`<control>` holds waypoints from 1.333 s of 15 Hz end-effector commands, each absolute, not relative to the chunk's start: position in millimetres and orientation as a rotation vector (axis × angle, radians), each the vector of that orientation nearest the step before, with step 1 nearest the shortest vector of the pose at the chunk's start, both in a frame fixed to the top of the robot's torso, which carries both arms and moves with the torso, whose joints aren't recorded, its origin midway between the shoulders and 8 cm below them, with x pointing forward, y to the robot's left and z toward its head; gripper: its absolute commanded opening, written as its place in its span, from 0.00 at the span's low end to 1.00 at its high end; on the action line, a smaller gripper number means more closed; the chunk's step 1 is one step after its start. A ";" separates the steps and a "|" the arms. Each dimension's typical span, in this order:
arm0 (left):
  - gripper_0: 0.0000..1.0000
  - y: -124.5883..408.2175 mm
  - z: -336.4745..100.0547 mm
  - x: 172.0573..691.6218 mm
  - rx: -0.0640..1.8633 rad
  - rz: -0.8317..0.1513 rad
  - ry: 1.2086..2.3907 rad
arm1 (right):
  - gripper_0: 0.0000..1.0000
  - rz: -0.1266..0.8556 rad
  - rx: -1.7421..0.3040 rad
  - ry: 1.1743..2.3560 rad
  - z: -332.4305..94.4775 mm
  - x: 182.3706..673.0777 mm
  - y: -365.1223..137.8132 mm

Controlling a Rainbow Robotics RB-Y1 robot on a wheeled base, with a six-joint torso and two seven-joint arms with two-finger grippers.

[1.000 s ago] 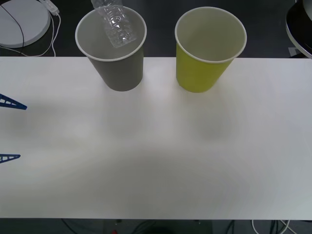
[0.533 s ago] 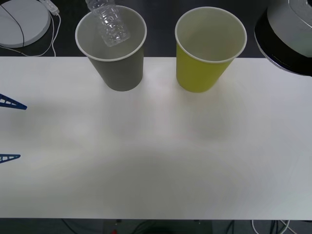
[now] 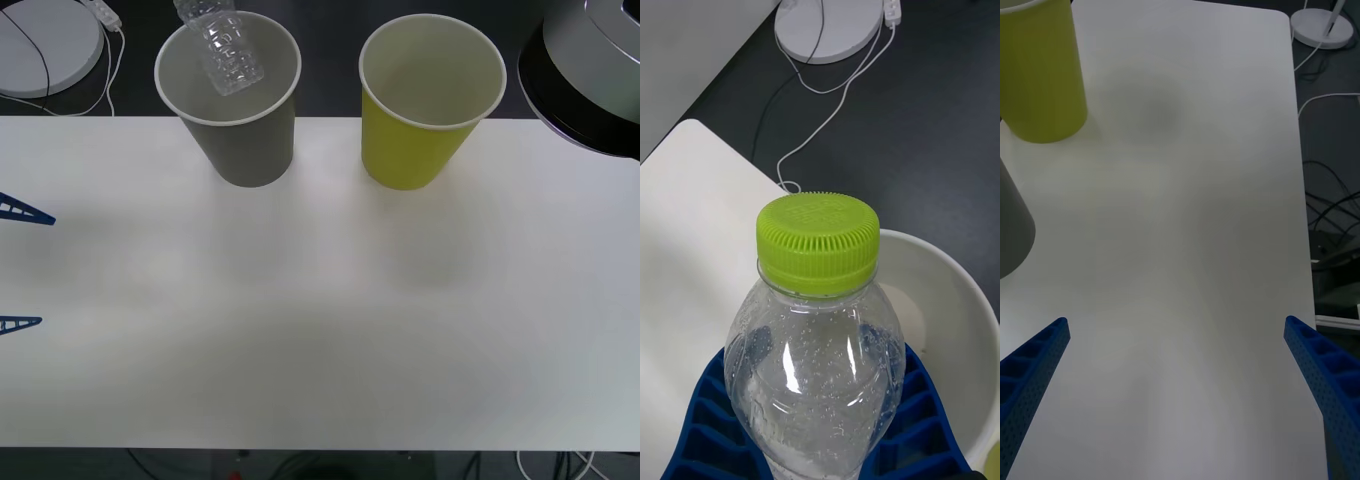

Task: Put the can into the green bin and the plastic bottle into the gray bin

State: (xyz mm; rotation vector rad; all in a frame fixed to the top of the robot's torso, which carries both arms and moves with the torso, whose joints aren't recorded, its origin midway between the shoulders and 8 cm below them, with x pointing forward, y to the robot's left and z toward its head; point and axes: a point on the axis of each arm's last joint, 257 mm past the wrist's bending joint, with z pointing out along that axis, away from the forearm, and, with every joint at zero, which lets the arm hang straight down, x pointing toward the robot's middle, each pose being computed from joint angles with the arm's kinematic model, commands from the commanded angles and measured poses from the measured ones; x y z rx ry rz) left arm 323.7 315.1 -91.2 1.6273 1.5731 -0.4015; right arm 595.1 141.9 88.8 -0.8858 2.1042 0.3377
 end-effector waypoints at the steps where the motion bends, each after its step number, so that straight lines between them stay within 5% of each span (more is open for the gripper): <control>1: 1.00 315.1 -91.2 323.7 1.627 -0.401 1.573 | 0.26 0.320 -0.885 2.101 89.7 598.4 137.6; 2: 1.00 315.1 -91.2 323.7 1.627 -0.401 1.573 | 0.70 0.297 -0.903 2.091 89.2 601.4 133.6; 3: 1.00 315.1 -91.2 323.7 1.627 -0.401 1.573 | 0.98 0.285 -0.911 2.086 89.7 603.0 131.5; 20: 1.00 315.1 -91.2 323.7 1.627 -0.401 1.573 | 1.00 0.261 -0.950 2.065 90.1 605.7 126.1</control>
